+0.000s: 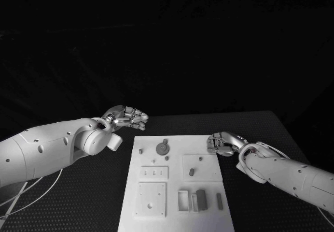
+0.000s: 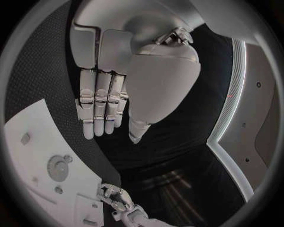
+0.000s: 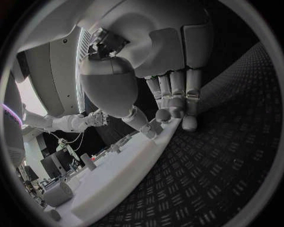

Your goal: Assemble the parts on the task board

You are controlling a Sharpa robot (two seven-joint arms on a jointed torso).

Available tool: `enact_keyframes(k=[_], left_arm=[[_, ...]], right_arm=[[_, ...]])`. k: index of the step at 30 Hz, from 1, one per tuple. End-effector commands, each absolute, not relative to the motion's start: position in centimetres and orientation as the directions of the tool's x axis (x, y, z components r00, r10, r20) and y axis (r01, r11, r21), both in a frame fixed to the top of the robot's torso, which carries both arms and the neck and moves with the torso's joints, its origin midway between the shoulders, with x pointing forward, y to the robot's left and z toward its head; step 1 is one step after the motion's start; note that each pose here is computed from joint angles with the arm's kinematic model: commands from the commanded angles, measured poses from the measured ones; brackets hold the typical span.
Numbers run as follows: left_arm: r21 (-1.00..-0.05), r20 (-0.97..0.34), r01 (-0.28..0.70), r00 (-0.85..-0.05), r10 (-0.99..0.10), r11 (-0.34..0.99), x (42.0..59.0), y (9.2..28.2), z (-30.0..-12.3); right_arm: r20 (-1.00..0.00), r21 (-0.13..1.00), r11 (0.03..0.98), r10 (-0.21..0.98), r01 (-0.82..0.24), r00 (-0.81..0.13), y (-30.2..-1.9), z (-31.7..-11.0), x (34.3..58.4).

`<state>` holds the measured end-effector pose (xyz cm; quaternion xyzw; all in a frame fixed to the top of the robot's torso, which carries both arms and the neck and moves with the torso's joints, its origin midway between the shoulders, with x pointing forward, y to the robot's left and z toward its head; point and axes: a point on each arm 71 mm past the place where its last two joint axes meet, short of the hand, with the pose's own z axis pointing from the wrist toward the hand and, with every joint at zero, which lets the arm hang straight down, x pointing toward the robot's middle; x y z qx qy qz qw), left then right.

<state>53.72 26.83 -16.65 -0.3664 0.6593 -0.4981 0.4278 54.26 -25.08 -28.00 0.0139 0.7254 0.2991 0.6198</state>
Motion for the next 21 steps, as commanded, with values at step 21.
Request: enact_keyframes(k=[21], left_arm=[[-0.970, -0.199, -0.052, -0.377, -0.905, 0.236, 53.63, 26.73, -16.61]], right_arm=[[-0.895, 0.444, 0.820, 0.384, -0.362, -0.229, -24.63, -28.00, 54.15]])
